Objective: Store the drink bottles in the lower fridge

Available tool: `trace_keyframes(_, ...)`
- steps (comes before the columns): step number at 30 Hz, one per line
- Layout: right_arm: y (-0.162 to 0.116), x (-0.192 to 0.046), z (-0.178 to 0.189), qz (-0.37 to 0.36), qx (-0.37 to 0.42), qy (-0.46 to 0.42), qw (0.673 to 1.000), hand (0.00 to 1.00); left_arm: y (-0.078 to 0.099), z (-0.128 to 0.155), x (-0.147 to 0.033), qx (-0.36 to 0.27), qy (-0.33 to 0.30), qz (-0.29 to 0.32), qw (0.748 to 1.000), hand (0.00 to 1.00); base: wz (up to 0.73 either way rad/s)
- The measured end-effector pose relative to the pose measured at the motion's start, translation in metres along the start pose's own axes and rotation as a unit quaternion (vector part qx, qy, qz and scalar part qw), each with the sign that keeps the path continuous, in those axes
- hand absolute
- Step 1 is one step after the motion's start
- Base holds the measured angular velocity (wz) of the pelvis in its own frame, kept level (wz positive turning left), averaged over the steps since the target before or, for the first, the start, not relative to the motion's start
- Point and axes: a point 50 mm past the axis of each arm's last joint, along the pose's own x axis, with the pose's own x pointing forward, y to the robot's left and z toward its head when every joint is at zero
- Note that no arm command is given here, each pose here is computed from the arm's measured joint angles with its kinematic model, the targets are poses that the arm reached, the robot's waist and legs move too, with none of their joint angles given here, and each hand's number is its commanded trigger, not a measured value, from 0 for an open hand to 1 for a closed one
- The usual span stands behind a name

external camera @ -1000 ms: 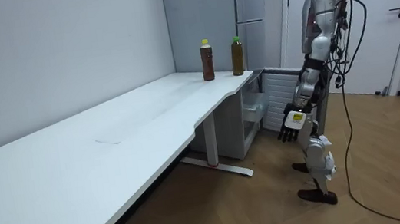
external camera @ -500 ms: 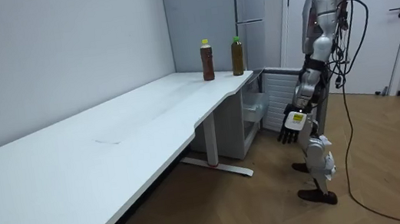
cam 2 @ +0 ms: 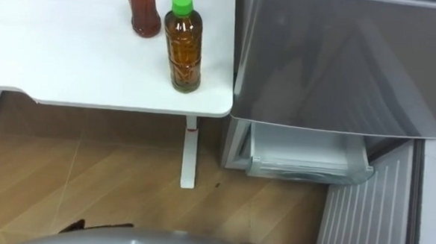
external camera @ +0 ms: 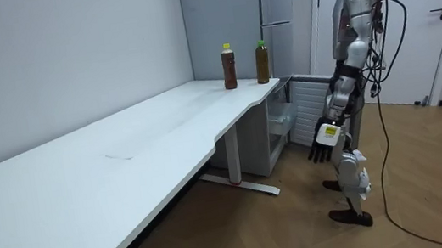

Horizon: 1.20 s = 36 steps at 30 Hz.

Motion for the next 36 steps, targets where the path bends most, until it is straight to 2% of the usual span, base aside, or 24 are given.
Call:
trace_keyframes(7, 0.0, 0.0, 0.001, 0.004, -0.007, -0.001, 1.0, 0.0, 0.013, -0.011, -0.002, -0.039, 0.017, 0.054, 0.998, 0.0, 0.01)
trace_keyframes(12, 0.0, 0.0, 0.001, 0.003, -0.008, -0.002, 1.0, 0.0, 0.026, -0.019, -0.005, -0.128, 0.03, 0.109, 0.985, 0.0, 0.02)
trace_keyframes(18, -0.003, 0.0, -0.003, -0.001, -0.009, 0.007, 1.0, 0.0, 0.047, 0.003, -0.008, -0.226, -0.017, 0.196, 0.954, 0.0, 0.08)
trace_keyframes(22, -0.005, 0.0, -0.002, -0.005, -0.013, 0.005, 1.0, 0.0, 0.054, 0.011, -0.011, -0.239, -0.038, 0.245, 0.939, 0.0, 0.06)
trace_keyframes(27, -0.003, 0.0, -0.002, -0.006, -0.025, 0.002, 1.0, 0.0, 0.056, 0.042, -0.021, -0.258, -0.109, 0.293, 0.914, 0.0, 0.0)
trace_keyframes(29, -0.002, 0.0, 0.002, -0.004, -0.03, -0.01, 0.999, 0.0, 0.058, 0.063, -0.029, -0.265, -0.165, 0.309, 0.899, 0.0, 0.0)
trace_keyframes(36, 0.002, 0.0, 0.011, 0.009, -0.036, -0.039, 0.999, 0.0, 0.048, 0.109, -0.052, -0.233, -0.292, 0.312, 0.874, 0.0, 0.02)
